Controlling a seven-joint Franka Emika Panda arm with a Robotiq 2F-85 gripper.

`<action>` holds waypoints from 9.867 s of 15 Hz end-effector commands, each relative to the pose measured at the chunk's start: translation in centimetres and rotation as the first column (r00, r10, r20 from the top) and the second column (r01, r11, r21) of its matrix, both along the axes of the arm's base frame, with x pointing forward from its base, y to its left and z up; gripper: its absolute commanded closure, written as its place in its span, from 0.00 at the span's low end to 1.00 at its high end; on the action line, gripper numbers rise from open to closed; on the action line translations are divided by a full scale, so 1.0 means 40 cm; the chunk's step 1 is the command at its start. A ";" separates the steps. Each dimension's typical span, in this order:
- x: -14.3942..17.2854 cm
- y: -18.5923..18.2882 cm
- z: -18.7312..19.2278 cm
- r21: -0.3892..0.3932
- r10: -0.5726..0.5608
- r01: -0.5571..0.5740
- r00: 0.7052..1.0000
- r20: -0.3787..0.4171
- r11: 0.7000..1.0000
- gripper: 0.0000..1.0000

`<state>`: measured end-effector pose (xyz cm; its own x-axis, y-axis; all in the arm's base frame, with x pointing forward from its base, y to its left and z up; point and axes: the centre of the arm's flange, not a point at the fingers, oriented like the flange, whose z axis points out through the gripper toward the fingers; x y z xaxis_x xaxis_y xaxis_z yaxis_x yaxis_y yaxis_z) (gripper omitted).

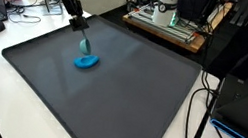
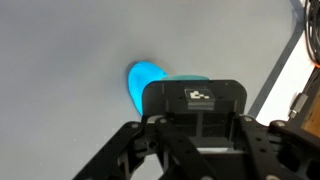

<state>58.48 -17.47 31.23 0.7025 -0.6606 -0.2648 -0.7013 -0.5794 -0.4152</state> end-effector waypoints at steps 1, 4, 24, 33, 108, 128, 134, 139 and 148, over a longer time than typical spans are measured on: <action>-0.002 -0.002 0.004 0.001 0.000 0.000 1.000 0.000 1.000 0.53; -0.002 -0.002 0.006 0.000 0.002 -0.002 1.000 -0.001 1.000 0.53; -0.009 0.257 0.284 -0.531 0.181 -0.147 0.983 0.014 0.835 0.78; 0.031 0.286 0.280 -0.566 0.191 -0.138 0.981 0.037 0.813 0.53; 0.366 0.454 -0.068 -0.610 0.418 -0.543 0.838 -0.350 0.577 0.78; 0.344 0.181 -0.040 -0.412 0.444 -0.440 0.891 -0.091 0.798 0.78; 0.326 0.141 -0.029 -0.374 0.462 -0.457 0.883 -0.083 0.807 0.78; 0.342 0.131 -0.055 -0.352 0.474 -0.484 0.872 -0.122 0.801 0.53; 0.329 0.117 -0.055 -0.287 0.507 -0.519 0.854 -0.121 0.805 0.78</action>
